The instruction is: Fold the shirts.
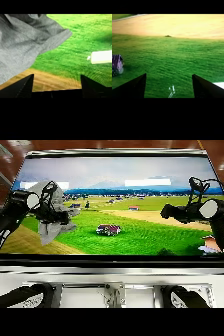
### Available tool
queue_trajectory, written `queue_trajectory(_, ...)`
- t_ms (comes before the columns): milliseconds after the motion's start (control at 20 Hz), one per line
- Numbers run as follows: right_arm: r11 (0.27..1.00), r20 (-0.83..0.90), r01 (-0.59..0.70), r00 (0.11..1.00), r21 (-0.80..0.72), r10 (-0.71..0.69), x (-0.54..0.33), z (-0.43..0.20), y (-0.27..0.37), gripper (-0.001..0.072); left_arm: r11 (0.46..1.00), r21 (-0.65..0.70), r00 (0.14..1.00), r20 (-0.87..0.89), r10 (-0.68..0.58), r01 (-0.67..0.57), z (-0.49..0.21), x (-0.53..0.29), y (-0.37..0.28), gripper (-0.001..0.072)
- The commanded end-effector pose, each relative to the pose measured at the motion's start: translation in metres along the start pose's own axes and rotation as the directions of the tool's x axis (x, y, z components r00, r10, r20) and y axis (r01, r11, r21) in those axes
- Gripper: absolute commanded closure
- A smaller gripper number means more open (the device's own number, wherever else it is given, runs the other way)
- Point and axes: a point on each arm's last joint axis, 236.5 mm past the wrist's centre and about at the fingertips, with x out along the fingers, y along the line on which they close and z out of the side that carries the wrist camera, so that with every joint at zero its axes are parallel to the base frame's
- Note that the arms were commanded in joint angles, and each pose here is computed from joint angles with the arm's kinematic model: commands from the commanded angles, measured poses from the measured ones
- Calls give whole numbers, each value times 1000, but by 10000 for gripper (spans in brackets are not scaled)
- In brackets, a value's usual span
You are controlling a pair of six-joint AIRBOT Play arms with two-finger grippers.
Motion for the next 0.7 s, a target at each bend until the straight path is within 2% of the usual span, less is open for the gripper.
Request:
queue_trajectory(0,1000,56,-3,998,-2,3,0,13,1,15,1000,-6,1000,18,22,-22,9,10,6,-1)
queue_trajectory(200,1000,105,-8,994,-2,8,-1,25,2,15,959,-273,982,150,117,-72,65,7,86,-6)
queue_trajectory(300,1000,111,-8,994,-3,9,-1,26,2,16,899,-437,984,148,98,-24,81,15,132,-7)
queue_trajectory(400,1000,113,-9,994,-2,9,-1,27,2,15,820,-567,989,148,12,75,90,35,158,-8)
queue_trajectory(500,1000,112,-9,994,-2,9,-1,27,2,15,761,-639,992,120,-46,113,88,64,175,-11)
queue_trajectory(650,1000,112,-9,994,-2,9,-1,27,2,16,752,-653,996,64,-67,92,80,105,188,-12)
